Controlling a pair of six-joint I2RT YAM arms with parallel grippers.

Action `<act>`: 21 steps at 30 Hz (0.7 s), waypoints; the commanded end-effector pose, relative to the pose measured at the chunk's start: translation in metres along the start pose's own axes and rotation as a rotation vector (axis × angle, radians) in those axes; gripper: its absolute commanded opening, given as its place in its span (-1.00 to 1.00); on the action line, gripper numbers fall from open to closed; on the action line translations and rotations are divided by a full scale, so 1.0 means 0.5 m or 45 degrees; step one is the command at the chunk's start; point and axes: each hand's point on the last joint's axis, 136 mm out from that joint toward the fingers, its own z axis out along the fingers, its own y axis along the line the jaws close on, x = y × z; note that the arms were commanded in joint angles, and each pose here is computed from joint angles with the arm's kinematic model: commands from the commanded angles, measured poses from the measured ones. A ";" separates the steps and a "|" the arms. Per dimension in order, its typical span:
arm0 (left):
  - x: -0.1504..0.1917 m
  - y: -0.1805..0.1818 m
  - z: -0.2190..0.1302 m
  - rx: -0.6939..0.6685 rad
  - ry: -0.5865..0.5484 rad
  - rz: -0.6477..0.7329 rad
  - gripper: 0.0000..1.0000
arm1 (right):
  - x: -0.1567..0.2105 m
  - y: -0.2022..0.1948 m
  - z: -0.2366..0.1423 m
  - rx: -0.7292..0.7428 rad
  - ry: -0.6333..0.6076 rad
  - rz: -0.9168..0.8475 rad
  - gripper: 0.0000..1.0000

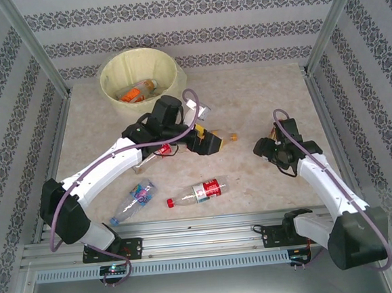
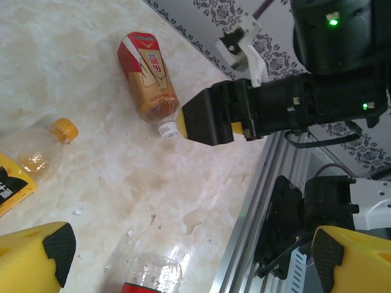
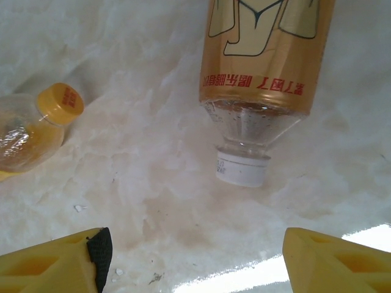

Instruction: Put the plastic bottles in the bin

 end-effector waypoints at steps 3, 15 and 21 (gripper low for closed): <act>-0.007 -0.011 0.006 -0.016 0.005 0.055 1.00 | -0.002 -0.004 0.040 0.004 0.024 0.029 0.39; -0.001 -0.010 0.006 -0.044 0.028 0.088 1.00 | 0.012 -0.038 0.091 0.058 0.077 0.056 0.20; -0.002 -0.016 0.004 -0.031 0.024 0.088 1.00 | 0.013 -0.047 0.105 0.057 0.089 0.070 0.17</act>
